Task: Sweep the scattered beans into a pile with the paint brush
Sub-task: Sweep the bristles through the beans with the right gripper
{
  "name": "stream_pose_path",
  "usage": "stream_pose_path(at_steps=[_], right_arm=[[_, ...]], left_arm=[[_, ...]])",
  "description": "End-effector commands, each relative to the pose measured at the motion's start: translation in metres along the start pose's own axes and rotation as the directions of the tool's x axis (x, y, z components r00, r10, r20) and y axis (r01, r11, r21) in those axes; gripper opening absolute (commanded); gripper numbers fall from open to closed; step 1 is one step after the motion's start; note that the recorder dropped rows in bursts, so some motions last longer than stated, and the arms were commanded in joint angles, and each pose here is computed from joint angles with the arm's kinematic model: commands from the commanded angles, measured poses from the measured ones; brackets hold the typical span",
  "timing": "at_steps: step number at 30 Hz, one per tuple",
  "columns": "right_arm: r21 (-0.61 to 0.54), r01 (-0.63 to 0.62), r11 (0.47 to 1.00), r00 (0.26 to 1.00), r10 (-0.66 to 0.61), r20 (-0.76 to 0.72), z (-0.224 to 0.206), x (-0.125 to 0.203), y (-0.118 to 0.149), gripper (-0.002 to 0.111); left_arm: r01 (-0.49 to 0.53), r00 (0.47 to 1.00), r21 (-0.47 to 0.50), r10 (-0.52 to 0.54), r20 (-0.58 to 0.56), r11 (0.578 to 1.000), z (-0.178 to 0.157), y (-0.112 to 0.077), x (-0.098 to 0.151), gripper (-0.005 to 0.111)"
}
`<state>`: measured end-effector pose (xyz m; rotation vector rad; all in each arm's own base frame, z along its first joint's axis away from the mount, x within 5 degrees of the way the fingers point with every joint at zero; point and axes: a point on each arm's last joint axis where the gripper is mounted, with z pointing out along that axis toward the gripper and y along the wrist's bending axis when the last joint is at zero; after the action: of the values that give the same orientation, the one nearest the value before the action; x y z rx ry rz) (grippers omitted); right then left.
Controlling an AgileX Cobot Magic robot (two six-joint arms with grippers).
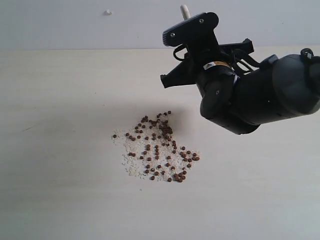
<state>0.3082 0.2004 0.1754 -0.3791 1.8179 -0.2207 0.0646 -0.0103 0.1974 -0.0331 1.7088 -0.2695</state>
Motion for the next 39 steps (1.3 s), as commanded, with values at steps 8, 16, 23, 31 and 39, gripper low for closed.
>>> stream_pose_path(at_steps=[8,16,23,31,39], right_arm=[[-0.086,0.109,0.99,0.994,-0.11,-0.004,0.041,0.05,0.004,0.0],[-0.216,0.102,0.971,0.99,-0.077,0.12,0.052,0.052,0.028,0.0],[-0.368,0.215,0.905,0.965,-0.138,0.225,0.058,0.054,0.053,0.0],[-0.572,0.245,0.783,0.959,-0.108,0.264,0.046,0.053,0.071,0.0],[-0.697,0.296,0.654,0.954,-0.165,0.25,0.034,0.053,0.079,0.0]], left_arm=[[0.01,1.0,0.001,-0.01,0.004,1.0,0.0,0.0,0.0,0.0],[0.01,1.0,0.001,-0.01,0.004,1.0,0.0,0.0,0.0,0.0],[0.01,1.0,0.001,-0.01,0.004,1.0,0.0,0.0,0.0,0.0],[0.01,1.0,0.001,-0.01,0.004,1.0,0.0,0.0,0.0,0.0],[0.01,1.0,0.001,-0.01,0.004,1.0,0.0,0.0,0.0,0.0]])
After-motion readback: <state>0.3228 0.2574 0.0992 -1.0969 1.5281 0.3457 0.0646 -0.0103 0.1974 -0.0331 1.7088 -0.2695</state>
